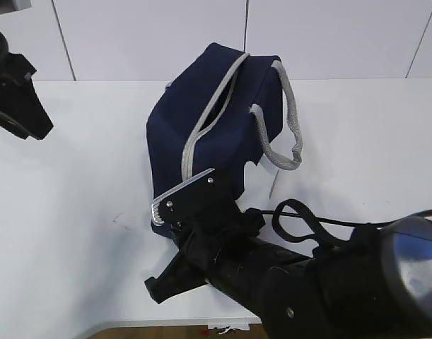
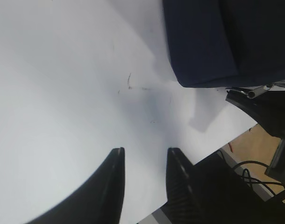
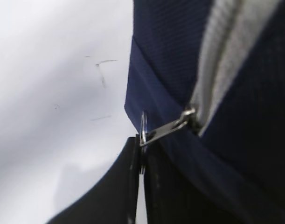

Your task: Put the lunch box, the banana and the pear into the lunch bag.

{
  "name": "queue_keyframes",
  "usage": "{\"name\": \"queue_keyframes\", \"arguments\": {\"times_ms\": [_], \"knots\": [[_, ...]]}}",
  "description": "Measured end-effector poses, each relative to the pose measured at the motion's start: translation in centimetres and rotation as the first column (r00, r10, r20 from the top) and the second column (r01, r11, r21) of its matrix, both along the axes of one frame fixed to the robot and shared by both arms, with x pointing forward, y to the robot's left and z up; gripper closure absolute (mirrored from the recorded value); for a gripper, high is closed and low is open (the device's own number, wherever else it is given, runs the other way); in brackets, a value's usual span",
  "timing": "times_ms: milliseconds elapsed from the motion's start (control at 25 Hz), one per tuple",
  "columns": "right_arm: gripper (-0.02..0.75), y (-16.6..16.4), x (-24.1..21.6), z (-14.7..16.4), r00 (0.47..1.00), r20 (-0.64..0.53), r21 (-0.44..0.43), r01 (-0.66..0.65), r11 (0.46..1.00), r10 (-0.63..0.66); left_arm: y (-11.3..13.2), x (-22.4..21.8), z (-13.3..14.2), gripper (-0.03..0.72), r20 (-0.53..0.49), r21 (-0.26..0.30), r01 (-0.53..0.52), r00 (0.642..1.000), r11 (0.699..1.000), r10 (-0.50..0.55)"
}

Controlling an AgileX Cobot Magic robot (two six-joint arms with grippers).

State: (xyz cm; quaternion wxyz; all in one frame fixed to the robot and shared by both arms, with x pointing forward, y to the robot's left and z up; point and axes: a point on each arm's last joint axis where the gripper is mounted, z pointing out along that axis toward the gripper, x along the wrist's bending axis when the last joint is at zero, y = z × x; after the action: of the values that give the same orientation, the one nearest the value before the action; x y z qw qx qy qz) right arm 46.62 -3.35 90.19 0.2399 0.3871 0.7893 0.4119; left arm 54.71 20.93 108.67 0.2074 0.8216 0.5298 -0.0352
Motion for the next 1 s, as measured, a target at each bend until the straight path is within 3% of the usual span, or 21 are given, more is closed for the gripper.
{"name": "queue_keyframes", "arguments": {"times_ms": [560, 1000], "knots": [[0.746, -0.2, -0.6, 2.2, 0.999, -0.051, 0.044, -0.009, 0.999, 0.011, 0.0, 0.0, 0.0, 0.454, 0.000, -0.002, 0.000, 1.000, 1.000, 0.000], [0.746, -0.2, -1.7, 1.8, 0.981, -0.188, 0.014, -0.055, 0.998, 0.056, 0.0, 0.0, 0.0, 0.454, -0.001, -0.003, 0.000, 1.000, 1.000, 0.000]]}}
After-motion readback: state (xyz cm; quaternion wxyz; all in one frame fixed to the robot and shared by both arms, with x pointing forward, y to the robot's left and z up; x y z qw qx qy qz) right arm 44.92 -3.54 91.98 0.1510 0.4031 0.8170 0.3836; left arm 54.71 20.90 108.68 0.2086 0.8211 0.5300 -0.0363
